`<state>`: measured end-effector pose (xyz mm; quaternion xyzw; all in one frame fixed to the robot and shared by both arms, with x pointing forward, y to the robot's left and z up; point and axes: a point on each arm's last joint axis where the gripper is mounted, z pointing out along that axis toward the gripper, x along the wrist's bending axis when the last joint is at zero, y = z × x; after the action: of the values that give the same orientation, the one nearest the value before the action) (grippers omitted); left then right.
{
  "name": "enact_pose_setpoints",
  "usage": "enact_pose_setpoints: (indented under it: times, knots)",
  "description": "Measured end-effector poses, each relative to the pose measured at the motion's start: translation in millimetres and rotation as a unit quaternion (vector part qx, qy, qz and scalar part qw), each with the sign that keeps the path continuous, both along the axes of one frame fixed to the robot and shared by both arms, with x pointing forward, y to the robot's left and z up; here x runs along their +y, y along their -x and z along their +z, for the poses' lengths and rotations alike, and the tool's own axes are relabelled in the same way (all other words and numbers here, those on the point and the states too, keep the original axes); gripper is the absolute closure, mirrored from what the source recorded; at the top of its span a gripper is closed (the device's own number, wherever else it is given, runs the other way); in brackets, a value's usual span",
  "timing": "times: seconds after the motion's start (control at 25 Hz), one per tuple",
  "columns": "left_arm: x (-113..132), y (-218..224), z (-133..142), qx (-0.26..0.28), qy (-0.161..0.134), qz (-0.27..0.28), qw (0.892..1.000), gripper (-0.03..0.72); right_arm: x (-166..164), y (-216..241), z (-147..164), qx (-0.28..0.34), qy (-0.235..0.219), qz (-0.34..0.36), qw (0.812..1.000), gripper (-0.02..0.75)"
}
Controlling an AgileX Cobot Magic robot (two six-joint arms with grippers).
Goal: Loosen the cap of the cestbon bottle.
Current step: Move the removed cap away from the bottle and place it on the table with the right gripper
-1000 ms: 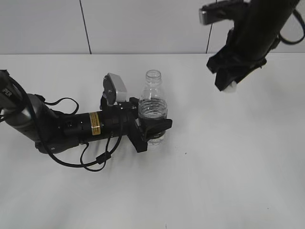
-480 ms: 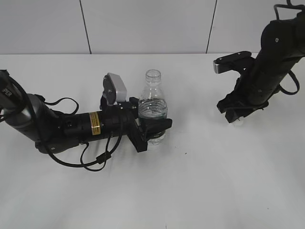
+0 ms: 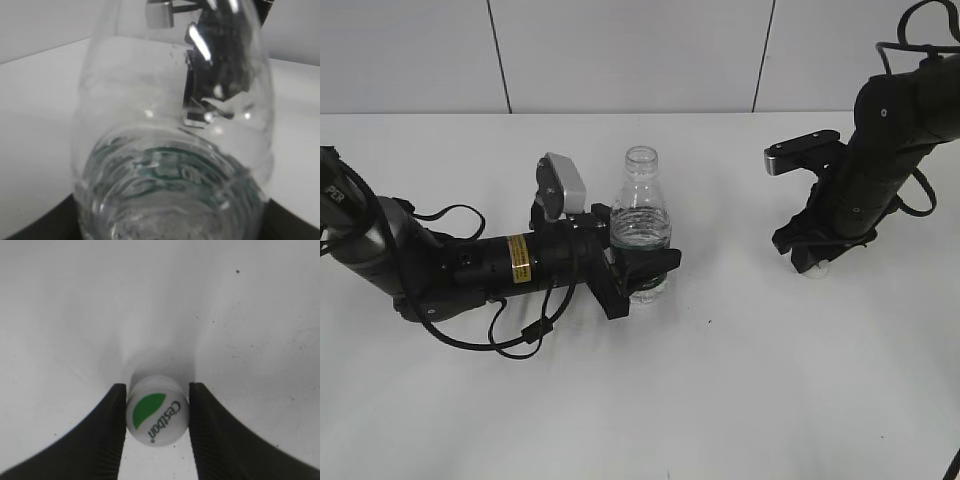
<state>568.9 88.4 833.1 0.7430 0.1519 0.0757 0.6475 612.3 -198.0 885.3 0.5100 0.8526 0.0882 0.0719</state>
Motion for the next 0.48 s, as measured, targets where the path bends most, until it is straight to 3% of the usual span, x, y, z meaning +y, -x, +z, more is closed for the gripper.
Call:
enact_pose_setpoints:
  times: [0.2, 0.24, 0.4, 0.48]
  knots:
    - [0.0, 0.0, 0.0, 0.000, 0.000, 0.000, 1.000, 0.287, 0.0, 0.1, 0.0, 0.001, -0.001, -0.005, 1.000, 0.441]
    - [0.0, 0.0, 0.0, 0.000, 0.000, 0.000, 1.000, 0.287, 0.0, 0.1, 0.0, 0.001, -0.001, -0.006, 1.000, 0.408]
    - [0.0, 0.0, 0.0, 0.000, 0.000, 0.000, 1.000, 0.287, 0.0, 0.1, 0.0, 0.001, -0.001, -0.006, 1.000, 0.144]
    - [0.0, 0.0, 0.0, 0.000, 0.000, 0.000, 1.000, 0.287, -0.1, 0.4, -0.1, 0.003, -0.001, -0.006, 1.000, 0.110]
